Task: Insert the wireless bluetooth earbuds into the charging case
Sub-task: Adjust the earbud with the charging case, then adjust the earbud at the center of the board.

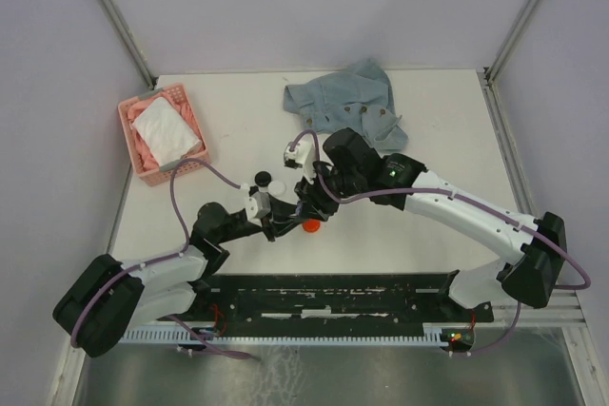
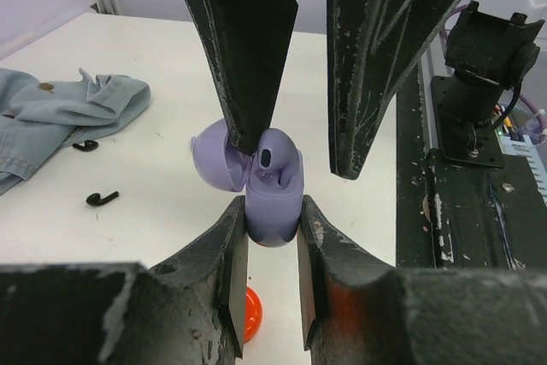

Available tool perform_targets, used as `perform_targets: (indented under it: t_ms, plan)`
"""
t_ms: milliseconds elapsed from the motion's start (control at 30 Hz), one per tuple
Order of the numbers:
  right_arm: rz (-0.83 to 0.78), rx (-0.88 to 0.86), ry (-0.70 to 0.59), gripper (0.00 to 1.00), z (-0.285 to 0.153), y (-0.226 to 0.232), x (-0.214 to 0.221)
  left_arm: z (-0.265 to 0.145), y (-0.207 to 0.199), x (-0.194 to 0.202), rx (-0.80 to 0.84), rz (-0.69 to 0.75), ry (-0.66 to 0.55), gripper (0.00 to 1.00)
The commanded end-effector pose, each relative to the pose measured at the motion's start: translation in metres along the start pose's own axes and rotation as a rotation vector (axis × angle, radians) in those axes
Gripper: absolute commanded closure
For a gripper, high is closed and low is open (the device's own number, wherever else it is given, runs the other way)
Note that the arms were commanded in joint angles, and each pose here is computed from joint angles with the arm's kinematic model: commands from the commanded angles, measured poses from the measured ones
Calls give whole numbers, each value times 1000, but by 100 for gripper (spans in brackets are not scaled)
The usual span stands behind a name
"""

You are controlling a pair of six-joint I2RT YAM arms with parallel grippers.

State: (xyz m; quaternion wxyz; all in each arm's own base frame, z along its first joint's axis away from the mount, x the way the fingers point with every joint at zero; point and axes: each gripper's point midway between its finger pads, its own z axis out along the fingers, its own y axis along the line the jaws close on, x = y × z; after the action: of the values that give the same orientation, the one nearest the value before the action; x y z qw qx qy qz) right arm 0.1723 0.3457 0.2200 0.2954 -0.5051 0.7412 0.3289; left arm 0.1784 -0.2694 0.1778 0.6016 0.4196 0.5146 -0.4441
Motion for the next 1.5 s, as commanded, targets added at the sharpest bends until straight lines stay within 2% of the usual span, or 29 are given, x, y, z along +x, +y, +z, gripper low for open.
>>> perform_targets:
  t_ms: [0, 200, 367, 533, 700, 867, 1067, 1267, 1467]
  plan:
    - [-66, -27, -105, 52, -14, 12, -36, 9, 4, -23, -3, 2, -67, 97]
    - [-63, -94, -113, 51, -11, 23, -41, 10, 2, -24, 8, -11, -78, 97]
    - [-58, -78, -103, 51, -9, 20, -39, 9, 3, -25, 1, -14, -82, 97]
    - [-46, 62, -103, 50, -19, -3, -37, 7, 16, -21, -77, -26, -76, 97]
    - [44, 234, -62, 48, -31, -42, -25, 2, 41, -12, -208, -64, -47, 97]
    - [172, 447, 9, 47, -42, -95, 4, -5, 63, -3, -324, -108, -27, 97]
    - [355, 633, 88, 46, -51, -159, 52, -14, 78, 4, -380, -176, -31, 97]
    - [515, 730, 191, 48, -48, -210, 108, -16, 81, 7, -389, -176, -23, 97]
    - [592, 776, 278, 50, -35, -242, 145, -15, 80, 10, -378, -174, -9, 97]
